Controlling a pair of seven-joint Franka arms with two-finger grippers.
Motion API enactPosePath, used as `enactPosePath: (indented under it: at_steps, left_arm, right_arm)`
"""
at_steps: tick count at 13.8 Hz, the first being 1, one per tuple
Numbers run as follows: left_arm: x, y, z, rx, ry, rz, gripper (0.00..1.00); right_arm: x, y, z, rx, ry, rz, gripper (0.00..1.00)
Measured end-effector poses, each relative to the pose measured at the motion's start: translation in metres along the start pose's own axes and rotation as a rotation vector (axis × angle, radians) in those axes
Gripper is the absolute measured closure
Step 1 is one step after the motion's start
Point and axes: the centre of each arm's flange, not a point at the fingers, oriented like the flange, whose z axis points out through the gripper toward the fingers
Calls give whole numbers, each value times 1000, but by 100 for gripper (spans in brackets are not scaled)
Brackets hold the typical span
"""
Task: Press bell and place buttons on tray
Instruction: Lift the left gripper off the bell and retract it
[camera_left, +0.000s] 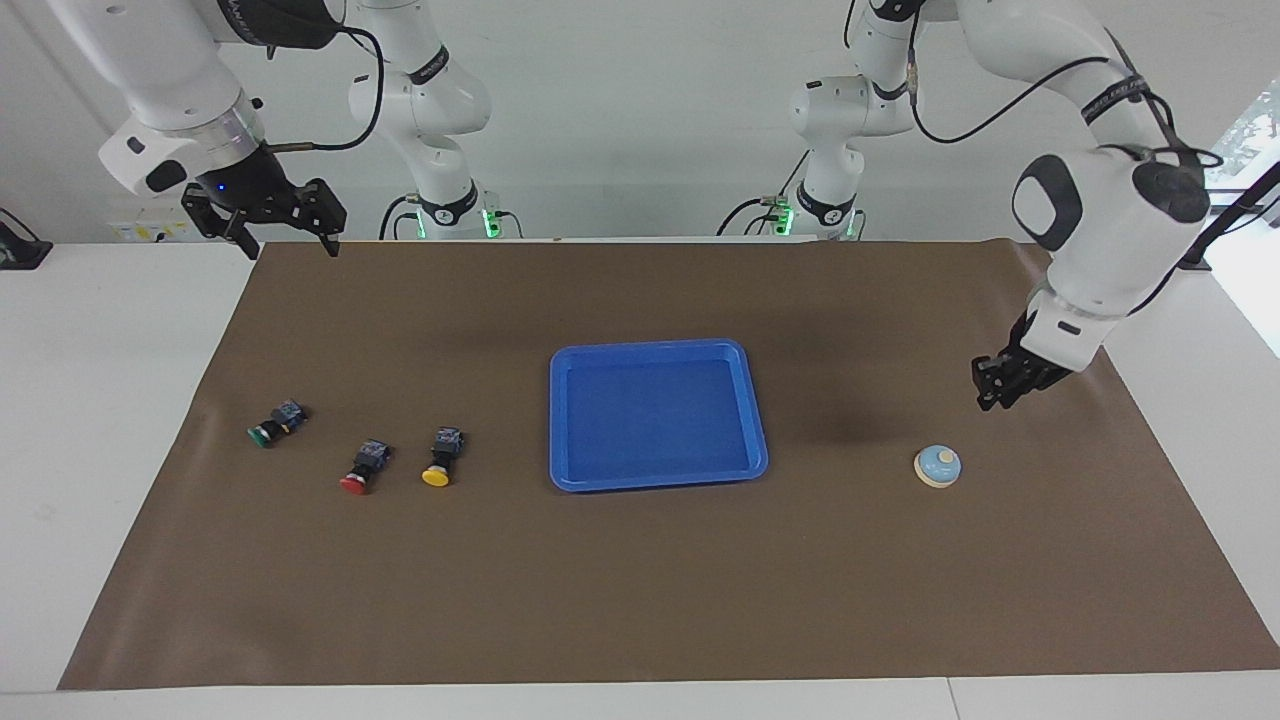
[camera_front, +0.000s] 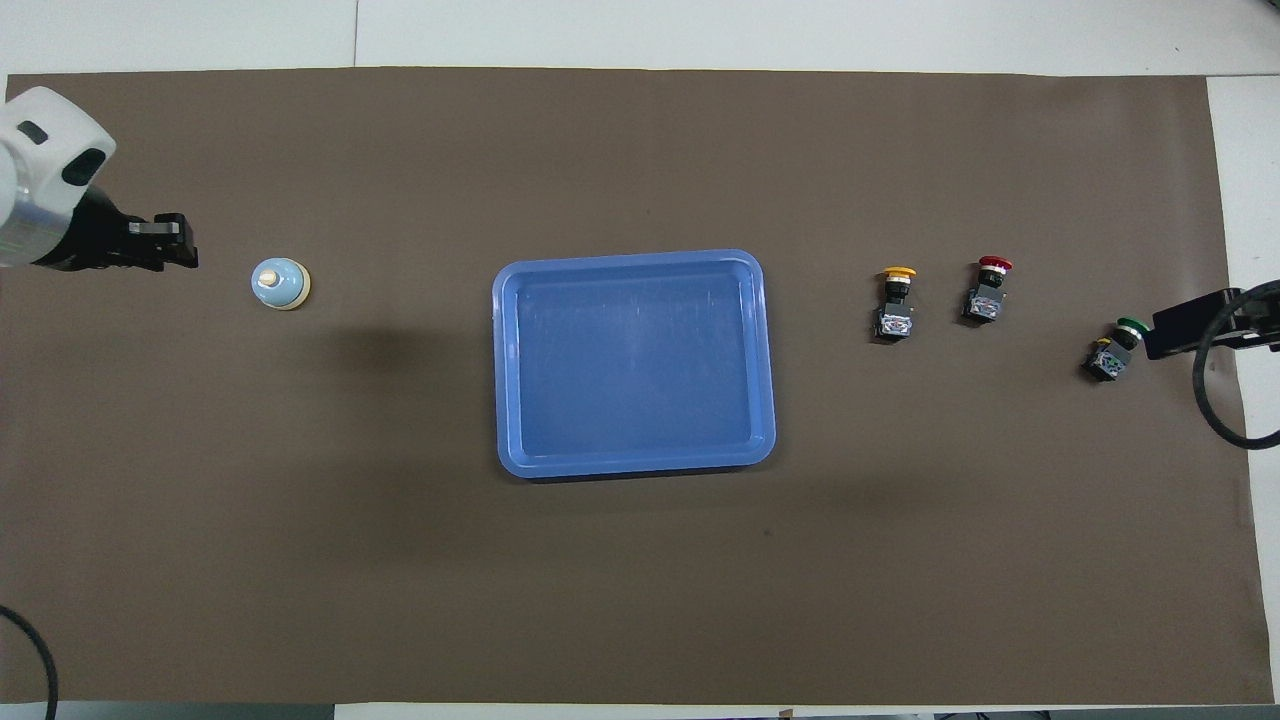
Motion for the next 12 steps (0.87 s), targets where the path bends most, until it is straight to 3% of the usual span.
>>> enactPosePath:
  at_steps: [4,5,12]
  left_arm:
    - [-45,-1,-78,-4,-5,1,8]
    - [-53,-1,-87,-4,-14,1,0]
    - [-67,0,-92,-4,-67,5,0]
  right_arm:
    - [0,0,0,0,0,0,0]
    - [0,0,0,0,0,0,0]
    - [0,0,0,0,0,0,0]
